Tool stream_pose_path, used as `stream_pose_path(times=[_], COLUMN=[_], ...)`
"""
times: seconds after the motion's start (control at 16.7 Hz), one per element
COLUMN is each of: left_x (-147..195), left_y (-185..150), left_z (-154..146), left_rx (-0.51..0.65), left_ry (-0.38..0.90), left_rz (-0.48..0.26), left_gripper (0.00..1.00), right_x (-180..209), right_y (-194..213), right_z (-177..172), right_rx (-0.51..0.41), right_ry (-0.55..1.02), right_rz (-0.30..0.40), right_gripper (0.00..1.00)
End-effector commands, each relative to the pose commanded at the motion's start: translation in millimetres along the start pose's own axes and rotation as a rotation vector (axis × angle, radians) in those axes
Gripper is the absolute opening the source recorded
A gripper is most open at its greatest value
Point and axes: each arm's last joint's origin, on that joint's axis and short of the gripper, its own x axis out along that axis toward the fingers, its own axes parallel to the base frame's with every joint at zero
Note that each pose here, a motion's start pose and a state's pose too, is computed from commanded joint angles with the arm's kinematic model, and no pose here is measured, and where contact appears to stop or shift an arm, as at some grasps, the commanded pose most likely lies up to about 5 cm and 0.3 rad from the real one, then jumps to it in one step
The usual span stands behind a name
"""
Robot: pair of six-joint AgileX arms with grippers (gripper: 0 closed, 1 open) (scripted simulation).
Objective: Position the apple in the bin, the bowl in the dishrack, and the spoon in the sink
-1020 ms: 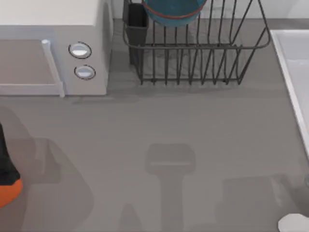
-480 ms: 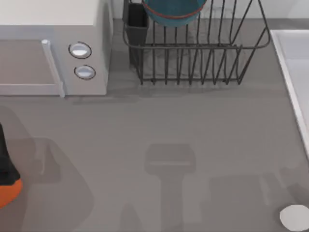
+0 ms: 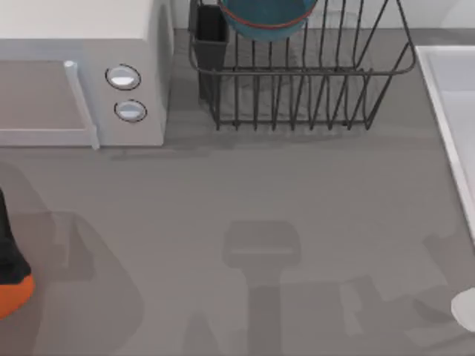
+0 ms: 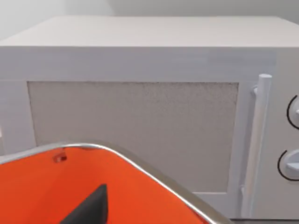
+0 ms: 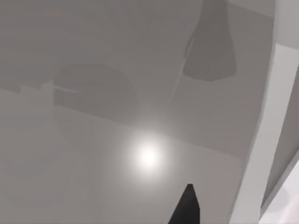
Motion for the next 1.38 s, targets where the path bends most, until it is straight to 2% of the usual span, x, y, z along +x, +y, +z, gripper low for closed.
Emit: stream_pose_path(times=[0.36, 0.54, 0.9, 1.14, 1.38], left_x=[0.0, 0.0, 0.0, 0.0, 0.0], left_y=[0.0, 0.0, 0.0, 0.0, 0.0], left_z=[0.0, 0.0, 0.0, 0.0, 0.0], left_rx=[0.000, 0.000, 0.000, 0.000, 0.000], left_ry=[0.000, 0.000, 0.000, 0.000, 0.000], left_rz=[0.000, 0.000, 0.000, 0.000, 0.000], left_gripper=[1.00, 1.00, 1.00, 1.00, 1.00], right_x=[-0.6, -7.0, -28.8, -34.8, -23.1], right_y=[-2.1, -20.4, -104.8, -172.1, -218.4], right_z=[-0.5, -8.3, -49.2, -88.9, -124.5], right_rx=[-0.002, -0.019, -0.053, -0.056, -0.045], right_ry=[-0.001, -0.009, -0.028, -0.024, -0.013], right_rz=[0.005, 0.030, 0.076, 0.061, 0.030], right_gripper=[0.00, 0.00, 0.00, 0.00, 0.00])
